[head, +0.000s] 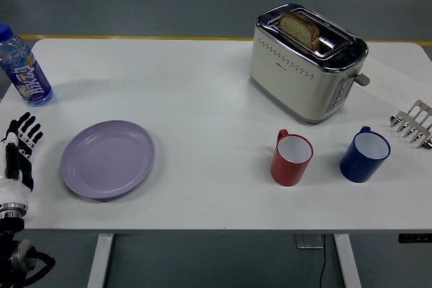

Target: Push plate across desktop

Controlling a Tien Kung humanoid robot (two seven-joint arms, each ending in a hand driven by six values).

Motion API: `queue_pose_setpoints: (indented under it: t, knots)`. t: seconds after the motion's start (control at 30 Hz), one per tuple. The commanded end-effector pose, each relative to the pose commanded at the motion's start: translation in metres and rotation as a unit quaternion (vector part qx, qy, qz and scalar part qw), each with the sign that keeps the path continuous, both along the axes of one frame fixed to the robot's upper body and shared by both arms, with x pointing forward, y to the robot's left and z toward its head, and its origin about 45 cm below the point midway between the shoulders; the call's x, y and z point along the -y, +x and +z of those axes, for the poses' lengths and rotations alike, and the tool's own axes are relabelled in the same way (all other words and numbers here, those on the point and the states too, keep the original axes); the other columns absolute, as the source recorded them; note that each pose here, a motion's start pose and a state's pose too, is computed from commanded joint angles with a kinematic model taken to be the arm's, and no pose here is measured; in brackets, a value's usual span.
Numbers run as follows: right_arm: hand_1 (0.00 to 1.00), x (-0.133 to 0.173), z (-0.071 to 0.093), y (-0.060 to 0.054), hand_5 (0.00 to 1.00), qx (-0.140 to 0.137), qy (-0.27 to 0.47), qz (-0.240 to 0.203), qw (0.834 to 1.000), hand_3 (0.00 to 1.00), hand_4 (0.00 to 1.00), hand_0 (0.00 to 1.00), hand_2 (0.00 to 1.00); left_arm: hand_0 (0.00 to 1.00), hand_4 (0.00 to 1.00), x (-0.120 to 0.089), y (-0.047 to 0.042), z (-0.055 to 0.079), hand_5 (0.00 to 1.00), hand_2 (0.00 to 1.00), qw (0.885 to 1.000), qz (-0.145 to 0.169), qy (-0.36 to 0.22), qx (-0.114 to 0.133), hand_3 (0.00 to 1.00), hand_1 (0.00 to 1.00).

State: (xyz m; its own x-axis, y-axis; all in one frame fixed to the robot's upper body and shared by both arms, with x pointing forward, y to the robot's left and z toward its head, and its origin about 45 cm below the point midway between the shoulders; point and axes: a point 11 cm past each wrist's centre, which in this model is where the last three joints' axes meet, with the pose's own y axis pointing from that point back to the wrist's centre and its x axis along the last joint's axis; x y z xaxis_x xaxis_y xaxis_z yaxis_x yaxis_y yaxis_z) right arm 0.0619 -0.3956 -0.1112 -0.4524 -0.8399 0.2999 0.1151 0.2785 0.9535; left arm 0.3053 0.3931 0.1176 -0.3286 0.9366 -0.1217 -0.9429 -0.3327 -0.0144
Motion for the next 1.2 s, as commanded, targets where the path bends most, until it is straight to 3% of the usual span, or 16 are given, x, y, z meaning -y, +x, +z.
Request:
queue_pose_setpoints:
  t: [0.63,1.2]
  knots:
    - [0.620,0.001,0.000,-0.004,0.560,-0.005,-0.001,0.005,1.000,0.779,0.512,0.646,0.704,0.842,0.535,0.038,-0.0019,-0.016,0.998,0.891,0.999,-0.037,-0.025,-0.011,0.842,0.871]
    - [0.619,0.003,0.000,-0.004,0.561,-0.005,-0.001,0.012,1.000,0.779,0.513,0.646,0.703,0.838,0.531,0.071,-0.0010,-0.018,0.998,0.891,0.997,-0.059,-0.042,0.000,0.840,0.869]
